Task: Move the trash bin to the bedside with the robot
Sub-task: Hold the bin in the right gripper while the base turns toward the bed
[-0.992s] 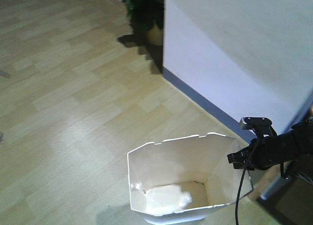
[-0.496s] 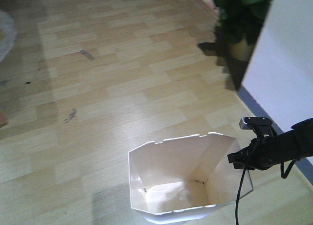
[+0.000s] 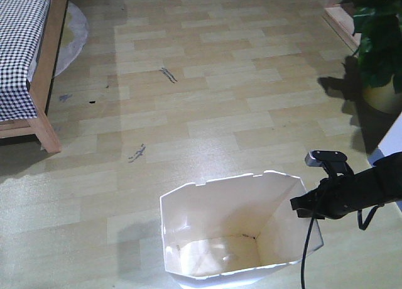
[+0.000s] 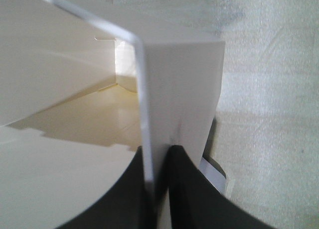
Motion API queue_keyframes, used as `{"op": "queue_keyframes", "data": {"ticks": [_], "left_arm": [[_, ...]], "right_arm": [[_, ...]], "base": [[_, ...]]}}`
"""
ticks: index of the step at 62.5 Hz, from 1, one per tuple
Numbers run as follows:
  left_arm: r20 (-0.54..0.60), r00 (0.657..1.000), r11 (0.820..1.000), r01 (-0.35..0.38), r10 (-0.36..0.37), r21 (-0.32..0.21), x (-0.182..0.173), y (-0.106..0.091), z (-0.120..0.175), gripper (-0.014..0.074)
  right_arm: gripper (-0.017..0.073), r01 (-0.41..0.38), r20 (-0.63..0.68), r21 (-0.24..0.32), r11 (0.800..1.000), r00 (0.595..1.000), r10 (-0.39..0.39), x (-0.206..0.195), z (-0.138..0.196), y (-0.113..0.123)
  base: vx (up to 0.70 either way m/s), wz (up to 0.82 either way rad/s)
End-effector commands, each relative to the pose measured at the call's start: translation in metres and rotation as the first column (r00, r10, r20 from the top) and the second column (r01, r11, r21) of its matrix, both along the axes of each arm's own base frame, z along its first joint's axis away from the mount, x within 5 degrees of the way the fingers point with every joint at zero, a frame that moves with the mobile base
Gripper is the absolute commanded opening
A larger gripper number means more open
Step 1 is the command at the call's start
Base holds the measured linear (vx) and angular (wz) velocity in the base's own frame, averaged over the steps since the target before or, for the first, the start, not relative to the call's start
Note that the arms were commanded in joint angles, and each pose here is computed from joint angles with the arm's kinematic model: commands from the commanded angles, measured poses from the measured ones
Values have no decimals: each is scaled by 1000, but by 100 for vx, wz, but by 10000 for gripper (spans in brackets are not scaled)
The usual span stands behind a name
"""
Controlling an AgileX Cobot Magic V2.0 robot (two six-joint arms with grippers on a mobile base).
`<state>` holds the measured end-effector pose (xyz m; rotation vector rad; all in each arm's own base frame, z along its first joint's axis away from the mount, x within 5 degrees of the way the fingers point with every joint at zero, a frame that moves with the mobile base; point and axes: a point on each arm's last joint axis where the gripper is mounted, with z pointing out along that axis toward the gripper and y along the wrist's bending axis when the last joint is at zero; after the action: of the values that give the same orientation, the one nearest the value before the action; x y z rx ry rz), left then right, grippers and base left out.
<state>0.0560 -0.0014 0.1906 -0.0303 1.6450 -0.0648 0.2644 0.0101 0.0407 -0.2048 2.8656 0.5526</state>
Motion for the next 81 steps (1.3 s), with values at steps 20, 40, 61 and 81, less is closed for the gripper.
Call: {"op": "queue_keyframes", "data": {"ticks": [20, 40, 61, 81], "left_arm": [[60, 998, 1000, 5, -4, -14, 1, 0, -2, -6], [60, 998, 1000, 5, -4, -14, 1, 0, -2, -6], [60, 998, 1000, 5, -4, -14, 1, 0, -2, -6], [60, 998, 1000, 5, -4, -14, 1, 0, -2, -6]], "right_arm": [[-4, 9, 58, 137, 991, 998, -17, 8, 24, 9], [-3, 9, 58, 137, 991, 998, -17, 8, 24, 9], [-4, 9, 58, 136, 991, 998, -16, 8, 24, 9], [-4, 9, 58, 136, 991, 998, -16, 8, 24, 9]], "base": [[32, 10], [39, 5], [41, 16], [43, 18]]}}
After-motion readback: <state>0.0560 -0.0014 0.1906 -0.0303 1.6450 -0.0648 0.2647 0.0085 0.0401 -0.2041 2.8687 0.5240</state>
